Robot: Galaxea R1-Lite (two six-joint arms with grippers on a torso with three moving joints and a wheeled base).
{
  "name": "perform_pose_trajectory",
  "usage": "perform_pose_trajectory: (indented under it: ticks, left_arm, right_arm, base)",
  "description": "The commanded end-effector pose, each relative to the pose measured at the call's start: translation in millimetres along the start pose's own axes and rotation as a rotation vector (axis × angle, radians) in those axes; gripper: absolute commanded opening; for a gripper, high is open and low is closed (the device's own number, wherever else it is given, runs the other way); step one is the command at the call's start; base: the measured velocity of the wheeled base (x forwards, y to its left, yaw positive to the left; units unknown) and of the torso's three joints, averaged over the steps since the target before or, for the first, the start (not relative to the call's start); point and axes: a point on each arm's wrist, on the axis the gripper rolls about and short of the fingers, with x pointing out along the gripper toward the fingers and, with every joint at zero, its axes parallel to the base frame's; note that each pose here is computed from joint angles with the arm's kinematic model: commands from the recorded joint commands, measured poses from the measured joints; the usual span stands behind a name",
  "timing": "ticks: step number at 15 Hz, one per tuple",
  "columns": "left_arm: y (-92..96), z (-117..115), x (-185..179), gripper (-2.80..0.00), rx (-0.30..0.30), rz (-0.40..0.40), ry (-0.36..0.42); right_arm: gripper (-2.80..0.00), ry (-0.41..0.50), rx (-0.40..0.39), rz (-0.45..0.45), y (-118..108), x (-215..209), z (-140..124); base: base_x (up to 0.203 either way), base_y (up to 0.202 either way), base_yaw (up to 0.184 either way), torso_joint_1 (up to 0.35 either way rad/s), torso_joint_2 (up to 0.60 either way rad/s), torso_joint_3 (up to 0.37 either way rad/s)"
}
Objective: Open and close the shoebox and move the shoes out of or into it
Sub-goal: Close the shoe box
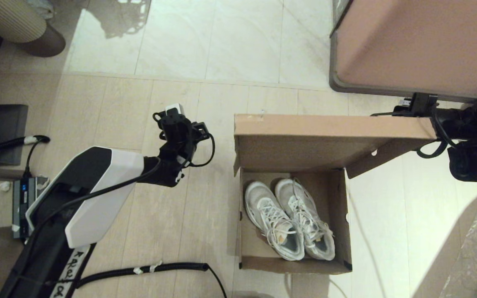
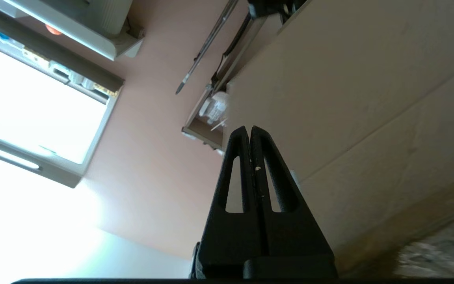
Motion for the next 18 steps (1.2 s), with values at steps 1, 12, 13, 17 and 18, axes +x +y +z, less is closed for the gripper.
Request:
perform_pose_trajectory:
  ticks: [1, 12, 13, 17, 18]
  left_arm:
    - [0.2, 0.5, 0.1, -2.80, -0.003, 0.002, -0.005]
    - [-6.8, 2.8, -2.0, -2.80, -0.013, -0.016, -0.047]
    - [-9.8, 2.4, -2.9, -2.80, -0.014, -0.021, -0.048]
    - [-10.9, 9.8, -4.1, -2.80, 0.000, 0.027, -0.071]
    - [-11.0, 10.2, -4.5, -2.80, 0.001, 0.051, -0.077]
  right_arm:
    - [-2.80, 0.004, 0.037, -0.009, -9.1, -1.3, -29.5]
    - [-2.80, -0.022, 0.001, -0.020, -82.1, -11.7, -122.7]
    - [-2.80, -0.043, -0.041, -0.020, -87.2, -17.2, -124.1]
    - [-2.80, -0.310, -0.257, 0.003, -94.5, -47.7, -118.5]
    - [-2.80, -0.445, -0.321, 0.003, -99.3, -52.1, -115.2]
  base:
    - [0.000, 0.000, 0.000, 0.000, 0.00, 0.000]
    - [0.000, 0.000, 0.000, 0.000, 0.00, 0.000]
    - [0.000, 0.000, 0.000, 0.000, 0.00, 0.000]
    - [0.000, 0.000, 0.000, 0.000, 0.00, 0.000]
    - [0.000, 0.000, 0.000, 0.000, 0.00, 0.000]
